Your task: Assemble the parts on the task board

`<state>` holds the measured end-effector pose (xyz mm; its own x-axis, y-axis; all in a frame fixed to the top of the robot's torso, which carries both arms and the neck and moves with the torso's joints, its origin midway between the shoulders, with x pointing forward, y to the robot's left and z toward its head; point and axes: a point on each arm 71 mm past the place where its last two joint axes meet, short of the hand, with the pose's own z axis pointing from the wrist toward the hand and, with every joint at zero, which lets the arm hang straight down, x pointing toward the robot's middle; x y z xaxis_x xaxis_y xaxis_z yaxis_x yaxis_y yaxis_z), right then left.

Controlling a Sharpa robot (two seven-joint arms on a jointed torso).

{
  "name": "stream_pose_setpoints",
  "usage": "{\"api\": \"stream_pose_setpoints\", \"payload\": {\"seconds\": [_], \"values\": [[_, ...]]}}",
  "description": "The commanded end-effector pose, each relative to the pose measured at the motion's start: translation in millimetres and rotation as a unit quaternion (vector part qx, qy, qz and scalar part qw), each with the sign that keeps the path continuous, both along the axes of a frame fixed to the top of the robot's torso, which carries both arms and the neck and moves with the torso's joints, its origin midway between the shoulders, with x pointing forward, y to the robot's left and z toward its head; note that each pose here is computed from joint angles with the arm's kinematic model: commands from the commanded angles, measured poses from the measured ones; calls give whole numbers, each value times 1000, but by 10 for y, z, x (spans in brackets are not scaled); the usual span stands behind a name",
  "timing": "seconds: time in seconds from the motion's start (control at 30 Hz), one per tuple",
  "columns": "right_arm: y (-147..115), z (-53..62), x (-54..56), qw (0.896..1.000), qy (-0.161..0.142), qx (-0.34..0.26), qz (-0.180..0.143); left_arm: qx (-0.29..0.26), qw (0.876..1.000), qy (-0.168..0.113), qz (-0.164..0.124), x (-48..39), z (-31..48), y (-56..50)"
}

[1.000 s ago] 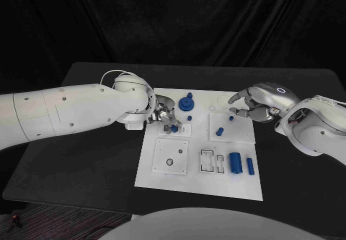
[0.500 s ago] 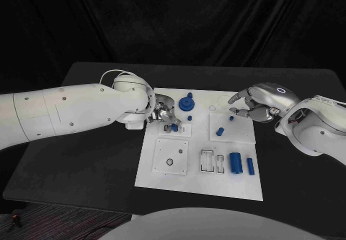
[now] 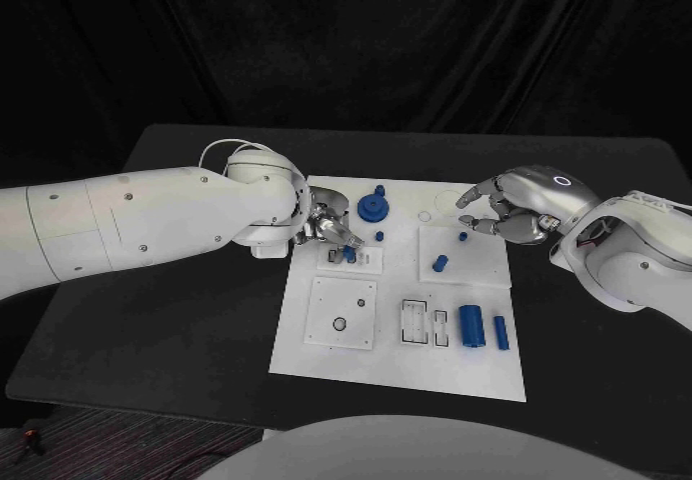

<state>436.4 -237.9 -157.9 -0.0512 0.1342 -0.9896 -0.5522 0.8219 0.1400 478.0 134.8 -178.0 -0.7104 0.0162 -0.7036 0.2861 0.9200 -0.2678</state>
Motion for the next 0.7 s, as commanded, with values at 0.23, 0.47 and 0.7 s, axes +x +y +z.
{"api": "stream_pose_setpoints", "payload": {"seconds": [0.23,0.47,0.7], "values": [[-6,-15,4,1000,3,-2,-8,0,1000,7,-9,-22,-13,-33],[-6,-16,4,1000,4,-2,-8,4,1000,10,-11,-29,-19,-35],[-6,-17,5,1000,4,-3,-8,5,1000,11,-11,-32,-21,-31]]}}
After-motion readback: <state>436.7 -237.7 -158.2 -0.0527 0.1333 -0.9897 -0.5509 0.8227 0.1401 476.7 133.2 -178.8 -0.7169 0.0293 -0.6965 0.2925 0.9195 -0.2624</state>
